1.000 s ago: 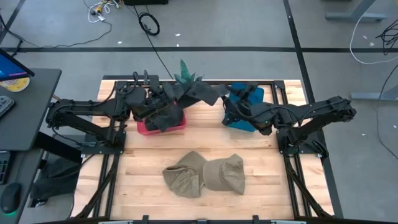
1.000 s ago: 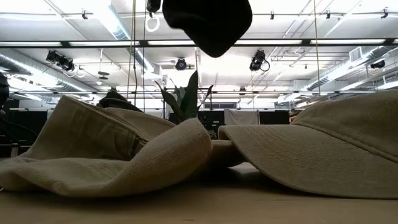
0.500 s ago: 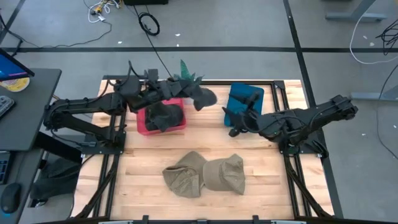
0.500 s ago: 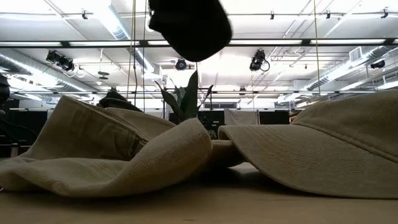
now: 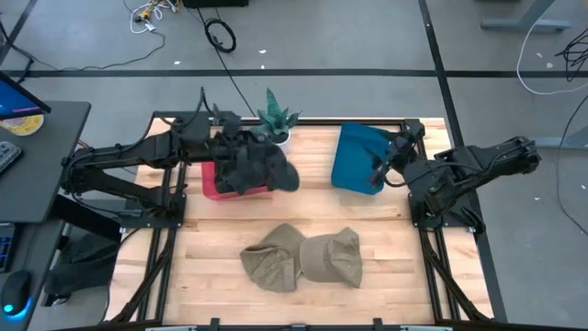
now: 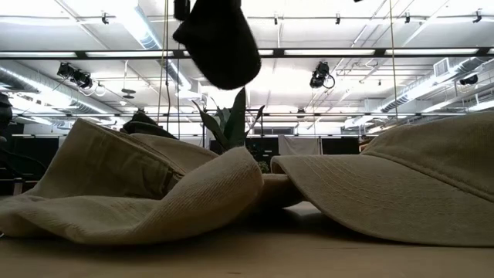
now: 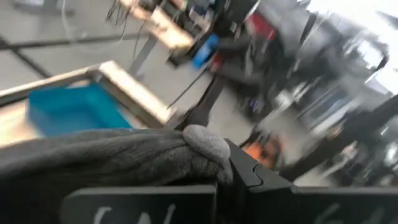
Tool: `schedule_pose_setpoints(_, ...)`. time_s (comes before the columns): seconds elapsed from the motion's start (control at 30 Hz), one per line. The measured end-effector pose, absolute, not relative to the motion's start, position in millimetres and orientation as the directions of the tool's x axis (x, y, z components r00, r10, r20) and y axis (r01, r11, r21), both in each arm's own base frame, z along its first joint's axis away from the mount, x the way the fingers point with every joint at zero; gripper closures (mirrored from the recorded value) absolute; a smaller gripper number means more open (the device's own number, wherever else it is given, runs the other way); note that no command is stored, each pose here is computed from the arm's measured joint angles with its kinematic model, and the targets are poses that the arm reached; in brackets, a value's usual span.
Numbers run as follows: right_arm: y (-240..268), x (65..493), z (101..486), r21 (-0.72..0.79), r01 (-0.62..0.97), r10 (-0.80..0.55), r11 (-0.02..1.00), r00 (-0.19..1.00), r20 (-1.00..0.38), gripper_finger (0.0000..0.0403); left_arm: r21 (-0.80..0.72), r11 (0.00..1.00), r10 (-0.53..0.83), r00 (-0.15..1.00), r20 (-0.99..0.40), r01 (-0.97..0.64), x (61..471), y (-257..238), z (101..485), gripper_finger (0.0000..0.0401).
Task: Pick & Place hat
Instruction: Put the black cap into the red bin
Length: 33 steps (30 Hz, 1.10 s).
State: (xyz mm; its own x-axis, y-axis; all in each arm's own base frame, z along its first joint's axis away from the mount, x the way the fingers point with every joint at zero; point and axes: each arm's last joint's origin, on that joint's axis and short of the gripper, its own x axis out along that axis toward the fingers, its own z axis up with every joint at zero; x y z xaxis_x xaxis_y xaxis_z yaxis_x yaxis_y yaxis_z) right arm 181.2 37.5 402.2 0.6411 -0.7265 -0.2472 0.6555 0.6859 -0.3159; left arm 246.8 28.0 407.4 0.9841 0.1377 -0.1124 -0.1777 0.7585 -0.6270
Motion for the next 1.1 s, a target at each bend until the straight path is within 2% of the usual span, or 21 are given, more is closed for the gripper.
schedule_pose_setpoints(0.2, 34.2, 178.2, 394.2, -0.215, 0.659, -0.688, 0.721, 0.644, -0.333, 0.0173, -0.52, 0.804, 0.121, 0.935, -0.333, -0.289, 236.2, 24.9, 388.5, 0.0398)
schedule_pose_setpoints(0.4, 35.9, 185.5, 389.8, -0.193, 0.652, -0.671, 0.733, 0.648, -0.362, 0.0183, -0.336, 0.849, 0.2, 0.836, -0.511, -0.409, 226.1, 27.5, 371.5, 0.0398)
schedule_pose_setpoints(0.67, 40.5, 197.2, 385.6, -0.174, 0.627, -0.638, 0.76, 0.667, -0.384, 0.0193, -0.03, 0.926, 0.282, 0.743, -0.607, -0.376, 222.1, 35.4, 360.0, 0.0398)
schedule_pose_setpoints(1.1, 45.9, 212.1, 380.3, -0.155, 0.61, -0.614, 0.777, 0.682, -0.396, 0.0195, 0.096, 0.936, 0.287, 0.575, -0.766, -0.34, 230.9, 47.9, 332.3, 0.0398)
